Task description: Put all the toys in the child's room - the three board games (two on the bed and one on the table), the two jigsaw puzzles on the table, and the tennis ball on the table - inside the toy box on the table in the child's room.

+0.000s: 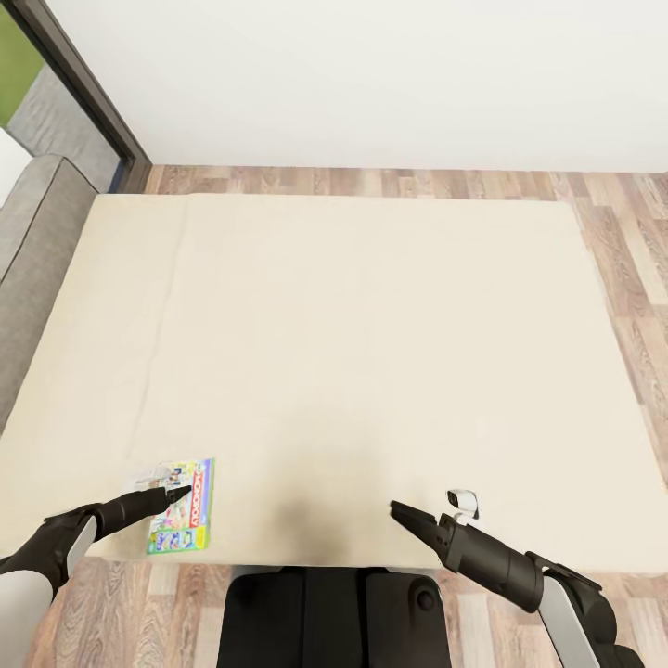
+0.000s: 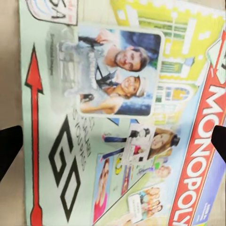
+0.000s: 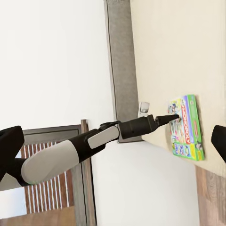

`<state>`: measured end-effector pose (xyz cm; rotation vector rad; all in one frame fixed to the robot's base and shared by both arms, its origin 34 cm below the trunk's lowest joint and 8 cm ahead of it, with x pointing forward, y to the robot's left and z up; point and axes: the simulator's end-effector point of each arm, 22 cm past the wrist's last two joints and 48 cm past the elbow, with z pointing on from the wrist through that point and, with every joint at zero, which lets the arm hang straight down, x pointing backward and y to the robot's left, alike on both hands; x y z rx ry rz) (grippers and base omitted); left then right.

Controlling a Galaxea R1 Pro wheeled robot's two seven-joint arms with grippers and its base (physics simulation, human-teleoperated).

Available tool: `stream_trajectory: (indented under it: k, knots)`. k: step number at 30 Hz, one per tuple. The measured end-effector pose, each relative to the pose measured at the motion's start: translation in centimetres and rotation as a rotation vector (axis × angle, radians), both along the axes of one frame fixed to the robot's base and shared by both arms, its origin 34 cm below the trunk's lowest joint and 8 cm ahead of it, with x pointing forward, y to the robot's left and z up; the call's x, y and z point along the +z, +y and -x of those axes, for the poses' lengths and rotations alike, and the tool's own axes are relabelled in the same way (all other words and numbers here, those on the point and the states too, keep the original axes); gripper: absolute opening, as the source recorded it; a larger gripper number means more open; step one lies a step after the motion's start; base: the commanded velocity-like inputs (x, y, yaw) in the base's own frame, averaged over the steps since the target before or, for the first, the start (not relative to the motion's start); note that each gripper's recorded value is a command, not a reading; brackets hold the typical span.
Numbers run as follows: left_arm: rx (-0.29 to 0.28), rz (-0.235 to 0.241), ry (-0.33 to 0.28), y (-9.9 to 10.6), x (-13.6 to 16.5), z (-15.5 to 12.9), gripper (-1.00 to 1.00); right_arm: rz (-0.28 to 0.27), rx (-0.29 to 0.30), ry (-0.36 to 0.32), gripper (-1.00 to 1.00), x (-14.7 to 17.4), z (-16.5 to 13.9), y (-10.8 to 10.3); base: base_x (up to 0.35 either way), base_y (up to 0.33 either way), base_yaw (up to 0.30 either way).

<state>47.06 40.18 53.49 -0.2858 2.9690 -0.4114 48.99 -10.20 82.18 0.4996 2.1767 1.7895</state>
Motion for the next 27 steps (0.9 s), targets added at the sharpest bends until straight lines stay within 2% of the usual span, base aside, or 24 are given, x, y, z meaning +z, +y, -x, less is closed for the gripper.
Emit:
stream_trajectory:
  k: [12,27]
  knots:
    - [0.001,0.000,0.000,0.01,0.00,-0.01,1.00,-0.002,-0.002,0.000,1.00,0.03,-0.02,0.07,0.000,-0.171,0.000]
    - [0.001,0.000,0.000,-0.02,0.00,-0.01,1.00,-0.003,-0.002,0.000,1.00,0.04,-0.03,0.10,0.000,-0.099,0.000]
